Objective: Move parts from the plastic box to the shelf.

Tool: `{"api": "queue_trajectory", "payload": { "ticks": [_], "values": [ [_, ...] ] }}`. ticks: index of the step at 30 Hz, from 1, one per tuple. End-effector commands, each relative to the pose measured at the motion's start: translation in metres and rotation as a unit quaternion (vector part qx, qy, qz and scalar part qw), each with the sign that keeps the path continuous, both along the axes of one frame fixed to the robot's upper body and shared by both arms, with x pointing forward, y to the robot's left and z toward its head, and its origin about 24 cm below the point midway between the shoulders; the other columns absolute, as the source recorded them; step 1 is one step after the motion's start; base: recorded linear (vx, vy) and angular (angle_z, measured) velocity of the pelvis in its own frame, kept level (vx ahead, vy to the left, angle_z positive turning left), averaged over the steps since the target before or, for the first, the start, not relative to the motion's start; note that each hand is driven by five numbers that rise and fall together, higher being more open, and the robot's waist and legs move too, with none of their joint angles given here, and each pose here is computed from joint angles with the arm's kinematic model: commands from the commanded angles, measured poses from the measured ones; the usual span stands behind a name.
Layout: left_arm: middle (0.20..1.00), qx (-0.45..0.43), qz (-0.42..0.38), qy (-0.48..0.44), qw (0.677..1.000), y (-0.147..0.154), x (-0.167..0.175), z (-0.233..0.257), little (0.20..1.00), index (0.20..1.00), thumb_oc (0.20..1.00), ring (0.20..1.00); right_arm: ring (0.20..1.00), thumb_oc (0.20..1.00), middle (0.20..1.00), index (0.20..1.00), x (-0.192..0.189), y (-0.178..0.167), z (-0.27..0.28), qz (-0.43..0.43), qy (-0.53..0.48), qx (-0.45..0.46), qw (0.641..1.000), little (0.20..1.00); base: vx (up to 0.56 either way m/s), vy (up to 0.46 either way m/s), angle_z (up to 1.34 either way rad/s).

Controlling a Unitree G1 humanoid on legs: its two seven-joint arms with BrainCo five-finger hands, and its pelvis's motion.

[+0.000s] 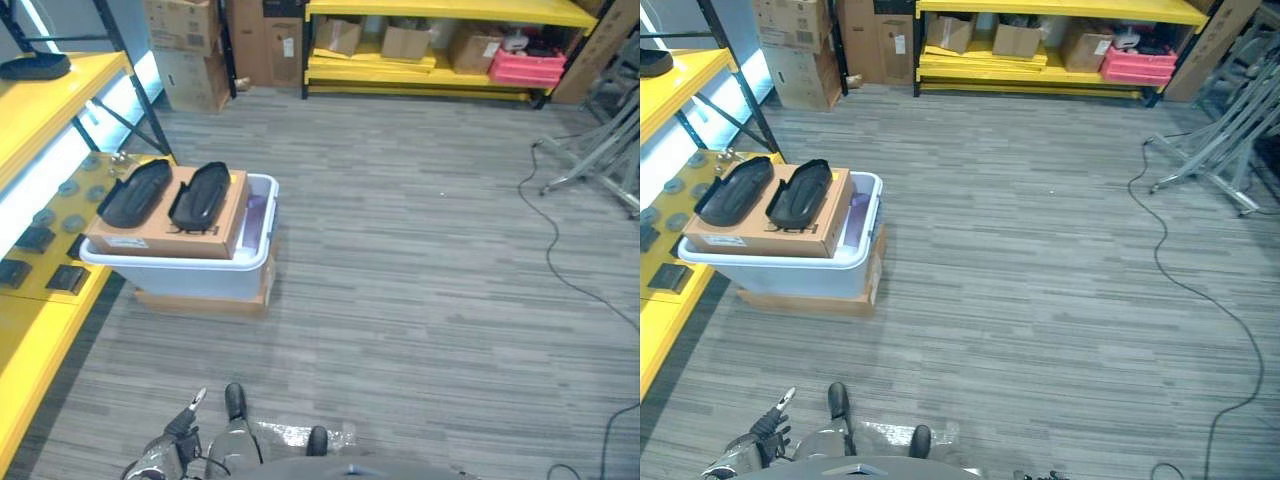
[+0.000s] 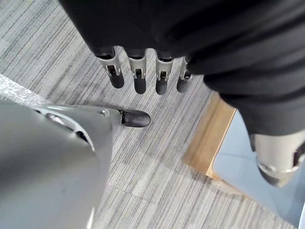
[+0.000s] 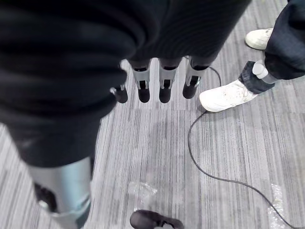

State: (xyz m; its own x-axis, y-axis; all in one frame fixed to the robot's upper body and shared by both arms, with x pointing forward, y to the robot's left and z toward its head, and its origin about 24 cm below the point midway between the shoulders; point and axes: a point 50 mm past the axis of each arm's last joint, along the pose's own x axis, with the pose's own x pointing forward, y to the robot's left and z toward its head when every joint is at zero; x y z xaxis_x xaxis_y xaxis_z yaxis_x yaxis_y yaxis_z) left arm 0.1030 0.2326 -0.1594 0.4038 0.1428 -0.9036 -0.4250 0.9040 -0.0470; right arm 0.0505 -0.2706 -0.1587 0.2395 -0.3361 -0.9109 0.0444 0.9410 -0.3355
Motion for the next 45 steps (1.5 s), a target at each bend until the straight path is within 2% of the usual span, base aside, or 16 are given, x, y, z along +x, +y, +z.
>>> {"api": "queue_trajectory", "payload": {
  "ticks": [1,5,7,11,16,20,26,29,34,36,37,40,41,42,45],
  "values": [
    [1.0,0.02,0.037,-0.003,0.999,0.016,-0.011,0.002,1.0,1.0,1.0,1.0,1.0,1.0,1.0,1.0,-0.003,-0.011,0.004,0.026,0.002,-0.02,0.999,1.0,0.41,0.165,-0.25],
    [1.0,0.037,0.052,0.009,0.998,0.024,-0.021,0.002,1.0,1.0,1.0,1.0,1.0,1.0,1.0,1.0,0.009,-0.01,0.006,0.035,-0.012,-0.018,0.999,1.0,0.44,0.223,-0.26],
    [1.0,0.05,0.021,0.014,0.998,0.027,-0.021,0.003,1.0,1.0,1.0,1.0,1.0,1.0,1.0,1.0,0.015,-0.004,0.004,0.033,-0.016,-0.007,0.999,1.0,0.52,0.249,-0.61],
    [1.0,0.051,-0.051,0.014,0.997,0.019,-0.005,0.004,1.0,1.0,1.0,1.0,1.0,1.0,1.0,1.0,0.023,0.011,0.001,0.005,-0.045,0.019,0.999,1.0,0.41,0.351,-0.11],
    [1.0,0.055,-0.046,-0.01,0.997,0.014,0.015,0.008,1.0,1.0,1.0,1.0,1.0,1.0,1.0,1.0,0.048,0.024,0.004,0.037,-0.086,0.031,0.995,1.0,0.12,0.005,0.21],
    [1.0,0.066,-0.032,-0.033,0.997,0.025,0.033,0.017,1.0,1.0,1.0,1.0,1.0,1.0,1.0,1.0,0.072,0.025,0.011,0.047,-0.128,0.035,0.99,1.0,-0.01,-0.326,0.45],
    [1.0,0.059,-0.044,-0.002,0.997,0.014,0.013,0.008,1.0,1.0,1.0,1.0,1.0,1.0,1.0,1.0,0.056,0.022,0.007,0.023,-0.103,0.021,0.994,1.0,0.16,-0.219,0.14],
    [1.0,0.058,-0.07,0.013,0.996,0.013,-0.004,0.003,1.0,1.0,1.0,1.0,1.0,1.0,1.0,1.0,0.04,0.011,0.006,-0.024,-0.09,0.017,0.995,1.0,0.19,-0.11,0.09],
    [1.0,0.058,-0.079,0.018,0.995,0.012,-0.01,0.002,1.0,1.0,1.0,1.0,1.0,1.0,1.0,1.0,0.033,0.007,0.006,-0.04,-0.092,0.017,0.995,1.0,0.08,0.0,0.05],
    [1.0,0.061,-0.084,0.022,0.994,0.011,-0.012,0.001,1.0,1.0,1.0,1.0,1.0,1.0,1.0,1.0,0.034,0.007,0.006,-0.079,-0.114,0.02,0.99,1.0,0.11,0.016,0.08],
    [1.0,0.063,-0.086,0.031,0.994,0.01,-0.017,0.0,1.0,1.0,1.0,1.0,1.0,1.0,1.0,1.0,0.05,0.005,0.013,-0.132,-0.187,0.02,0.973,1.0,0.13,0.017,0.08],
    [1.0,0.064,-0.089,0.04,0.993,0.011,-0.026,-0.002,1.0,1.0,1.0,1.0,1.0,1.0,1.0,1.0,0.076,-0.004,0.03,-0.184,-0.268,-0.019,0.945,1.0,0.08,0.009,0.02],
    [1.0,0.065,-0.087,0.045,0.993,0.014,-0.035,-0.002,1.0,1.0,1.0,1.0,1.0,1.0,1.0,1.0,0.102,-0.015,0.055,-0.229,-0.344,-0.064,0.908,1.0,0.0,0.0,0.0],
    [1.0,0.066,-0.086,0.045,0.993,0.015,-0.036,-0.002,1.0,1.0,1.0,1.0,1.0,1.0,1.0,1.0,0.106,-0.018,0.06,-0.237,-0.36,-0.074,0.899,1.0,0.0,0.0,0.0],
    [1.0,0.066,-0.076,0.038,0.994,0.023,-0.035,0.001,1.0,1.0,1.0,1.0,1.0,1.0,1.0,1.0,0.126,-0.039,0.101,-0.273,-0.478,-0.141,0.823,1.0,-0.07,0.015,0.03]
  ]
}}
